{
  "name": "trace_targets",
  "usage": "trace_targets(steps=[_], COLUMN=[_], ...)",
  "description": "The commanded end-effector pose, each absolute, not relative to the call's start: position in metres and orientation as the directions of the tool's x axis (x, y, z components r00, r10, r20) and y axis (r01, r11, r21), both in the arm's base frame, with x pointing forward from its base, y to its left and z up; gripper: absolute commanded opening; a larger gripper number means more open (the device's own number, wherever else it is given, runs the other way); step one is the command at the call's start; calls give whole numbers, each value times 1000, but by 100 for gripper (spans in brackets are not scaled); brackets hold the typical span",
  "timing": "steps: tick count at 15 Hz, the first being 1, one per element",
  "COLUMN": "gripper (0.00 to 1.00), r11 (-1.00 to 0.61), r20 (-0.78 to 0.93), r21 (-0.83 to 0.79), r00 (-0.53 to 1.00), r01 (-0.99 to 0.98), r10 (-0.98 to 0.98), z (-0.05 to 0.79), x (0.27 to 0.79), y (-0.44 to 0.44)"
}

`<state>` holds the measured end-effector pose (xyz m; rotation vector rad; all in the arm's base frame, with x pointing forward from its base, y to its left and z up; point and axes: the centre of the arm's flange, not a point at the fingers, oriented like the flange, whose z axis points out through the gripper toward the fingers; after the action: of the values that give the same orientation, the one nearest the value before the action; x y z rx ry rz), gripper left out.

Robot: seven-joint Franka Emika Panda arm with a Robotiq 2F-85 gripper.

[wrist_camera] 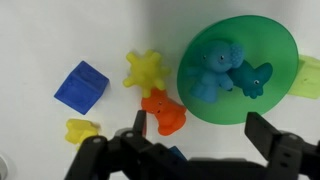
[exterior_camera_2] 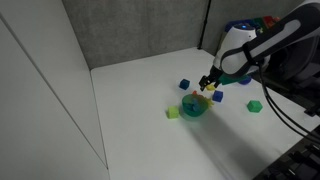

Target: Put the light blue toy in the bowl

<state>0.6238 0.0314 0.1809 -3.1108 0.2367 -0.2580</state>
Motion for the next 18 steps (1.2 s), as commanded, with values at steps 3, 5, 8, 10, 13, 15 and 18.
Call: trace_targets(steps=[3, 5, 8, 10, 13, 15, 18], gripper=[100, 100, 100, 100, 100, 100, 100], r11=[-992, -992, -994, -994, -993, -992, -991], r20=[134, 94, 25, -22, -81, -110, -123], r21=[-17, -28, -29, -31, -38, -41, -34], r00=[982, 988, 994, 994, 991, 987, 985], r01=[-129, -120, -105, -103, -108, -122, -127], r10=[-130, -122, -105, -103, -105, -117, -122], z=[246, 264, 290, 308, 336, 355, 386], x=[582, 564, 531, 507, 471, 447, 414], y=[-23, -46, -74, -87, -93, -89, -73])
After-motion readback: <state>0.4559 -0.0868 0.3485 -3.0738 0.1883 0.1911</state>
